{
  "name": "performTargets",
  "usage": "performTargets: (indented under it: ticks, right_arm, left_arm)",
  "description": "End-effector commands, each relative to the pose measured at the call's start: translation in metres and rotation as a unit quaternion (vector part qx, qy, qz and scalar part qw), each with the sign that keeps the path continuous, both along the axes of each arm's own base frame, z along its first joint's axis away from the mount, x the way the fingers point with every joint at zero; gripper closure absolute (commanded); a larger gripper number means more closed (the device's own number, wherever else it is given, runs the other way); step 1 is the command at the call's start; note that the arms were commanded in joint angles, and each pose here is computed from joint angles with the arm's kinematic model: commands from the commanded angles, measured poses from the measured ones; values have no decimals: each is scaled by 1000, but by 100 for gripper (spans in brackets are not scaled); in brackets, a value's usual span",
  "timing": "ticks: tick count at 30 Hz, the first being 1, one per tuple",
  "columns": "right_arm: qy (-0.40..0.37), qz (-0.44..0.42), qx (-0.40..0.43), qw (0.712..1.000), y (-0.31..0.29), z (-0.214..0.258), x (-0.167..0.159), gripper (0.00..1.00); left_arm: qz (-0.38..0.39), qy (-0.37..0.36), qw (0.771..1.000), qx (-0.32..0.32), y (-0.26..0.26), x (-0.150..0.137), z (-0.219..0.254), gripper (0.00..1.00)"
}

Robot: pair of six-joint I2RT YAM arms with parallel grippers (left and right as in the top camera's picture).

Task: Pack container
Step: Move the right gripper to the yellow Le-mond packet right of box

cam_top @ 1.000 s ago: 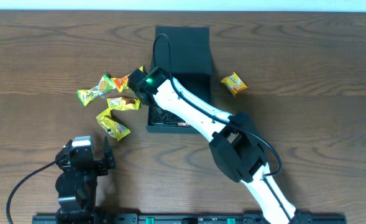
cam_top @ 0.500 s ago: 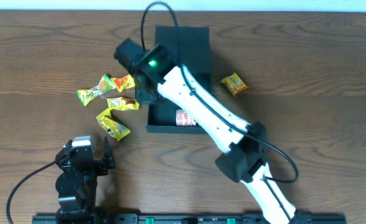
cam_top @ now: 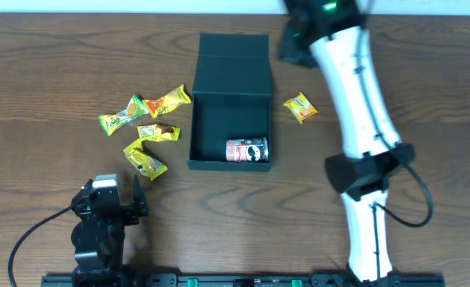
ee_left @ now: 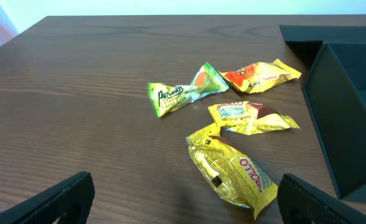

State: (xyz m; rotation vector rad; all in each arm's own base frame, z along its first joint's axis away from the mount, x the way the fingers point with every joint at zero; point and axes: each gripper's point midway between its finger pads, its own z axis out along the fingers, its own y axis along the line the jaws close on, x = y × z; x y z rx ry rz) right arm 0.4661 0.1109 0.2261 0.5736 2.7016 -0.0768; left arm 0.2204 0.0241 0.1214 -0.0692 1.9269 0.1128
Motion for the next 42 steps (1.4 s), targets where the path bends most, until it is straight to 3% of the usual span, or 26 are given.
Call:
performTargets:
  ticks: [1,7,16,17,18,21,22,23,42]
  right_arm:
    - [11,-46,11,999,-36,-3,3,98]
    - [100,-84,49,990,-64,-62,-3,98]
    - [162,-57,89,981,-39,-130,-11,97]
    - [165,-57,88,981,-39,-137,-12,92]
    - [167,-57,88,980,-38,-142,-12,80]
    - [177,-63,90,978,-38,-152,-16,16]
    - [181,-68,94,977,-37,-154,-18,4]
    - [184,-77,95,975,-37,-156,-20,1]
    - [163,-243,137,946,-1,-178,-20,1]
  left_arm:
    - [6,8,1000,-8,1,-1,-9,5]
    - [6,8,1000,-8,1,-1,-9,5]
    - [6,8,1000,-8,1,-1,-9,5]
    - [6,8,1000,-8,1,-1,-9,5]
    - [6,8,1000,-8,1,-1,-9,5]
    - [6,8,1000,-7,1,-1,-9,5]
    - [6,8,1000,-8,1,-1,-9,5]
    - [6,8,1000,-8,1,-1,-9,5]
    - [6,8,1000,-8,1,-1,-9,5]
